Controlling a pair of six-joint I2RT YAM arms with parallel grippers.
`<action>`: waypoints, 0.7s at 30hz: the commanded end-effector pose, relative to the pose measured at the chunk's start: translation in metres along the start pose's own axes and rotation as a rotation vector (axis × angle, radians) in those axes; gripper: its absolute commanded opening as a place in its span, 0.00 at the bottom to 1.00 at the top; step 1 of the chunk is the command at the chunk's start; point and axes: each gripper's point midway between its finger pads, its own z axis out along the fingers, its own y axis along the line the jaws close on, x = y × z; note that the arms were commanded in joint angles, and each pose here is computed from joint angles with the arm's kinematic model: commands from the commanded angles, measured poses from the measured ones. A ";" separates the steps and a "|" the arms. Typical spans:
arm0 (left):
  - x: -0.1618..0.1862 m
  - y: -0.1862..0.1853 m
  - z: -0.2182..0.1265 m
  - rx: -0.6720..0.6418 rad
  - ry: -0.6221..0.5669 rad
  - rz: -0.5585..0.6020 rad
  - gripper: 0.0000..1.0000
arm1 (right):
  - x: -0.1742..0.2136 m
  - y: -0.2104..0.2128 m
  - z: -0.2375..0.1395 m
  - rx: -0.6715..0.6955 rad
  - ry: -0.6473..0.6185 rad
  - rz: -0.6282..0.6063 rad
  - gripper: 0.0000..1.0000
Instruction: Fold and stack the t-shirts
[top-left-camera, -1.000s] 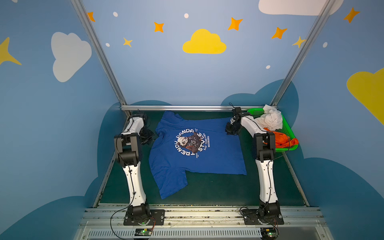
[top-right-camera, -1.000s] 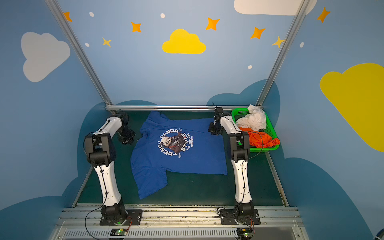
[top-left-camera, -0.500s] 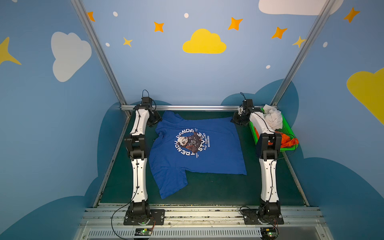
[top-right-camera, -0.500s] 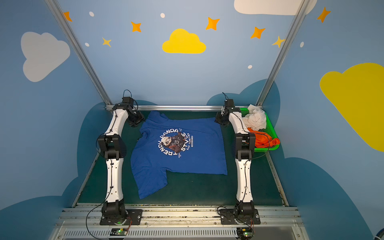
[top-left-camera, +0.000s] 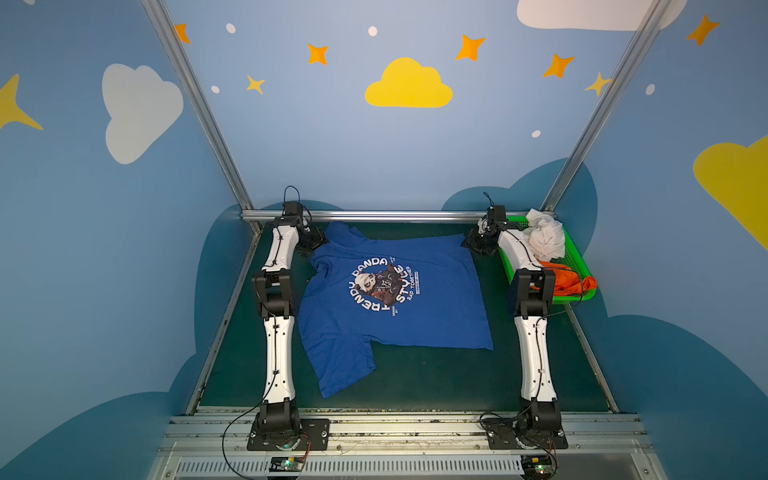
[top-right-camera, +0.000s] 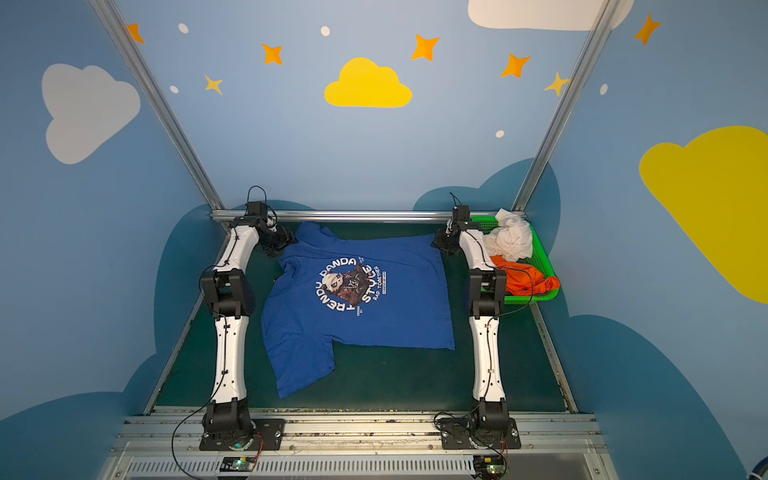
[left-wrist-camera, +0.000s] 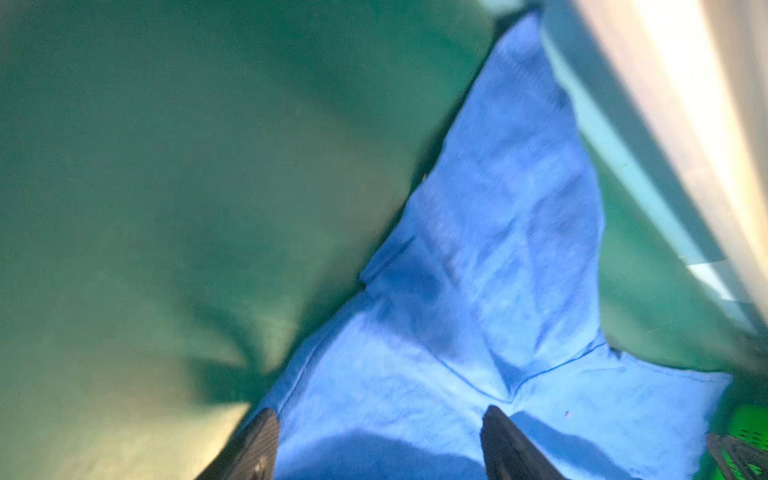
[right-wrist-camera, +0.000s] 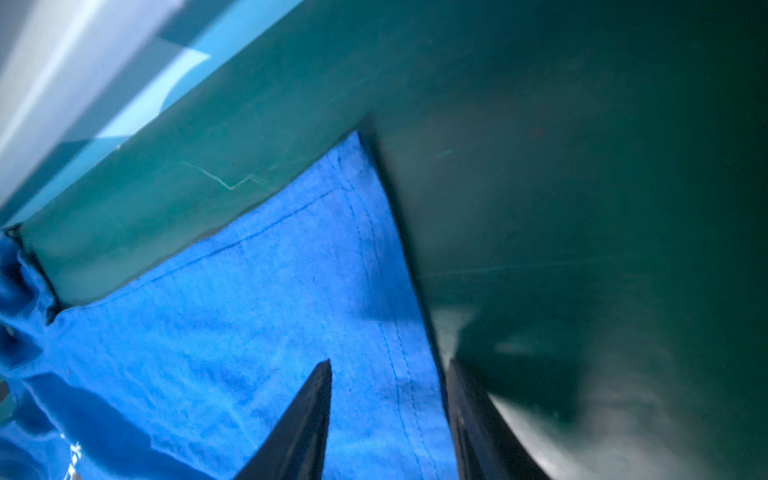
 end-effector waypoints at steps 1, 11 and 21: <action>-0.001 0.003 0.014 0.068 0.022 -0.033 0.81 | 0.008 -0.016 0.009 0.049 0.027 0.037 0.52; -0.006 -0.001 0.032 0.116 0.002 -0.050 0.81 | 0.009 -0.012 0.025 -0.032 0.038 0.077 0.54; -0.025 -0.009 0.035 0.153 -0.071 -0.042 0.59 | 0.003 -0.008 0.029 -0.080 0.018 0.096 0.30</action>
